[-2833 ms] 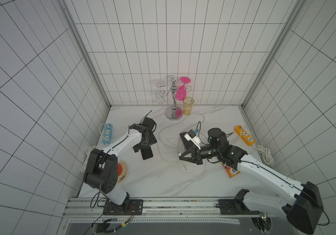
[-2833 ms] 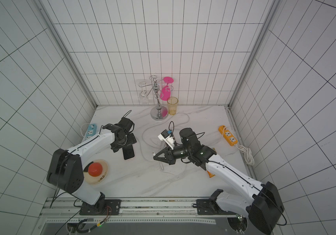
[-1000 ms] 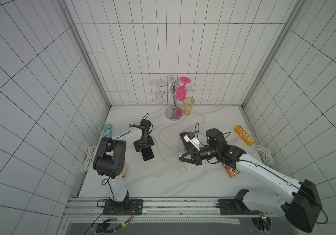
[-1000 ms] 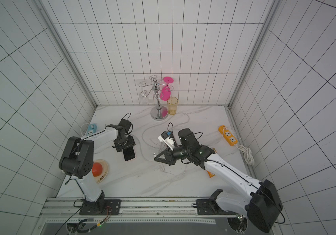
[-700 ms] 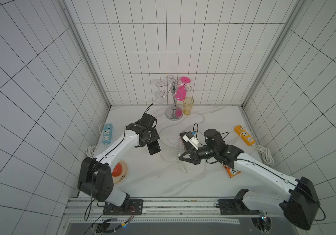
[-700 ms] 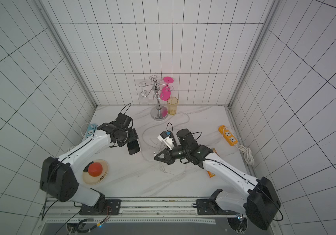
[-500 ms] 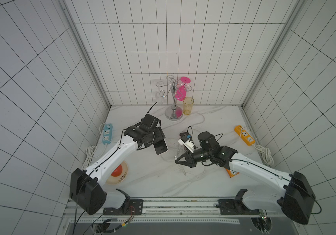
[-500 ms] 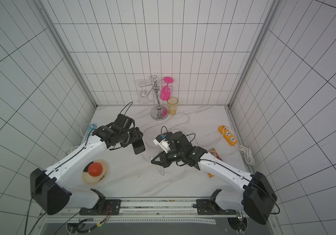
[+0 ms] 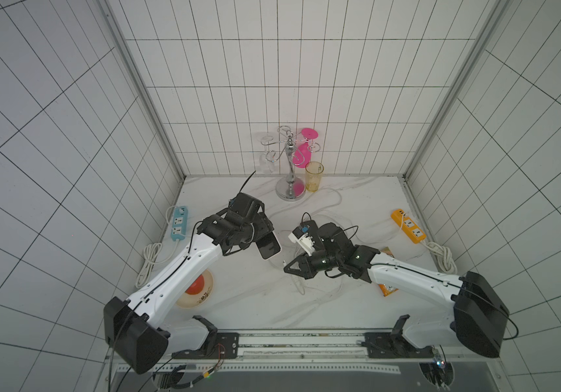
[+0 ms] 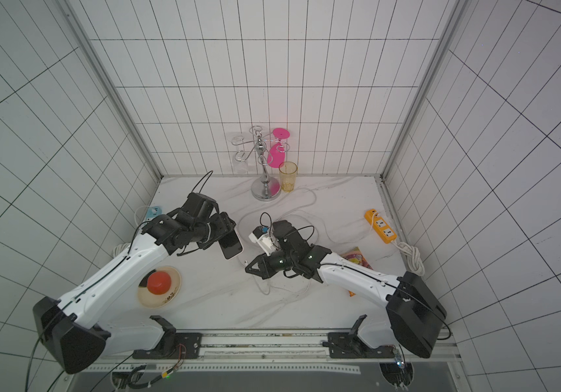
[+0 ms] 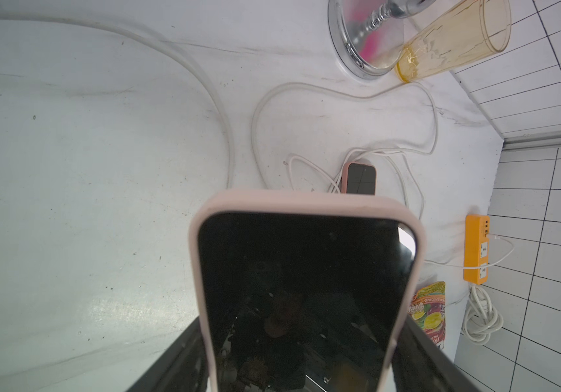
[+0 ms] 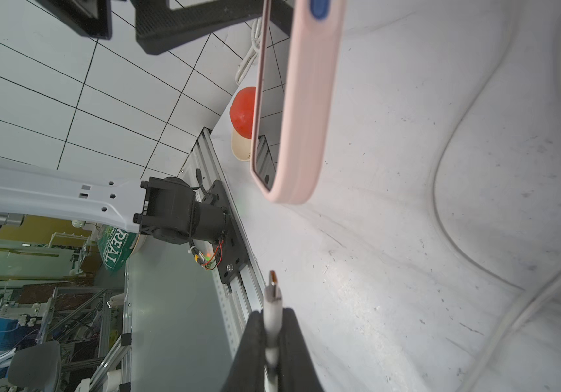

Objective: Plug the charging cable into the phone
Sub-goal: Insert the charging cable into the phone.

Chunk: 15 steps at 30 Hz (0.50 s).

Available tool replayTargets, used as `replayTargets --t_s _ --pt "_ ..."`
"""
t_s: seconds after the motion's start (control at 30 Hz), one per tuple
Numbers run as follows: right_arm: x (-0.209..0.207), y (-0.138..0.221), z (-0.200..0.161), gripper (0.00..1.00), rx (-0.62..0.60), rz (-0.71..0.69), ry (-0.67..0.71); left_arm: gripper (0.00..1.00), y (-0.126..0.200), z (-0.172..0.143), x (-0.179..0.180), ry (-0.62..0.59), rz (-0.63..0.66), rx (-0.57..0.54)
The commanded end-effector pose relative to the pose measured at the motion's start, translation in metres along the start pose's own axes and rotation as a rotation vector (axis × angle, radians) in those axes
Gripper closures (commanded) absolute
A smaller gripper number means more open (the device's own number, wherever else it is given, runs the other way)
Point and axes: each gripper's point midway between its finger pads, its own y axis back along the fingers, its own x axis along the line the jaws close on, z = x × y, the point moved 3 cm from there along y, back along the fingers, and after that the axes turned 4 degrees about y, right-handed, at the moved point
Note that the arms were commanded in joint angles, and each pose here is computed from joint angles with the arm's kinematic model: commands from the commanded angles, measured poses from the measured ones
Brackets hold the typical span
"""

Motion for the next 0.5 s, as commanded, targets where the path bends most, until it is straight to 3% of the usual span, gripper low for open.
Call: replayTargets --t_s 0.0,0.47 --pt "0.008 -0.004 0.019 1.0 -0.041 0.012 0.027 1.0 0.006 0.002 -0.009 0.013 -0.05 -0.01" --pt "0.005 -0.02 0.024 1.0 -0.025 0.013 0.039 1.0 0.001 -0.002 -0.009 0.018 -0.047 0.009"
